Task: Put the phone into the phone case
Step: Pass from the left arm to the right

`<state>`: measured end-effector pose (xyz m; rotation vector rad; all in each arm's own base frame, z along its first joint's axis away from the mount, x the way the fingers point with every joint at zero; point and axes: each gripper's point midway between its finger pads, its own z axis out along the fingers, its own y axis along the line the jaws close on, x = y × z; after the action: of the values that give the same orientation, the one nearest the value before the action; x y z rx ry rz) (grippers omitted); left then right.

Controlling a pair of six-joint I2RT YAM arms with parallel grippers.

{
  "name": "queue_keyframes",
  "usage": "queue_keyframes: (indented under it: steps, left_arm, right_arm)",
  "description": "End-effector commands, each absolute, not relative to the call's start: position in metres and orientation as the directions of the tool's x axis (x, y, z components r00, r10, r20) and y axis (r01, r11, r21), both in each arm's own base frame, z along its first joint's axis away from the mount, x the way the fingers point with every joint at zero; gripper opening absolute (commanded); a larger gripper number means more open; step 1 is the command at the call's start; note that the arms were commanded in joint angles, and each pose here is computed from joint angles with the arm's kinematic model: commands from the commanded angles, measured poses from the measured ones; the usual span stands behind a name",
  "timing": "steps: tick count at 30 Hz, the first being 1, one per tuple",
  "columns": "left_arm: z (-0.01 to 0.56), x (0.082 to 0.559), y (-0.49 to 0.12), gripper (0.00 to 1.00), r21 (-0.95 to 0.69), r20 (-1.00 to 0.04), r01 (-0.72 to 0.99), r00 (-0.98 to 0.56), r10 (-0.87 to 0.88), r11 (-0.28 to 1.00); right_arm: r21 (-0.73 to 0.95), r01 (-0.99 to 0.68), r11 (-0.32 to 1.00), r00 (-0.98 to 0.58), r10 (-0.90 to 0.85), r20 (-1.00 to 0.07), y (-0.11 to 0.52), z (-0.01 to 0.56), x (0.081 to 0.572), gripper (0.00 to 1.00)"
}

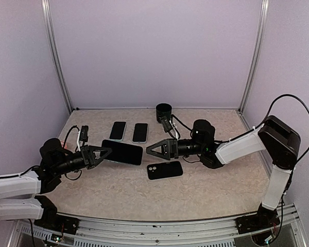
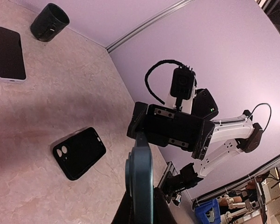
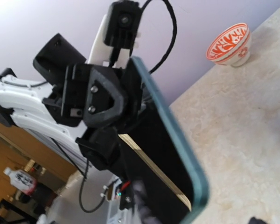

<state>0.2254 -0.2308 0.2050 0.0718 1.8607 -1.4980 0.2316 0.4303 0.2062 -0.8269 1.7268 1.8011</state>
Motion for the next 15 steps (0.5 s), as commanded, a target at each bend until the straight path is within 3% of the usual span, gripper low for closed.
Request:
queue_keyframes:
  steps: [1, 15]
  left_arm:
    - [0.251, 0.218, -0.236, 0.0, -0.76, -0.639, 0.605, -0.63, -0.441, 0.237]
    - [0.254, 0.219, -0.247, 0.0, -0.759, -0.627, 0.618, -0.609, -0.485, 0.205]
  right_arm:
    - [0.696, -0.709, -0.113, -0.7, -0.009, -0.714, 0.426, 0.224, 0.226, 1.0]
    - [0.742, -0.617, -0.262, -0.766, -0.016, -0.643, 0.447, 0.221, 0.214, 0.84]
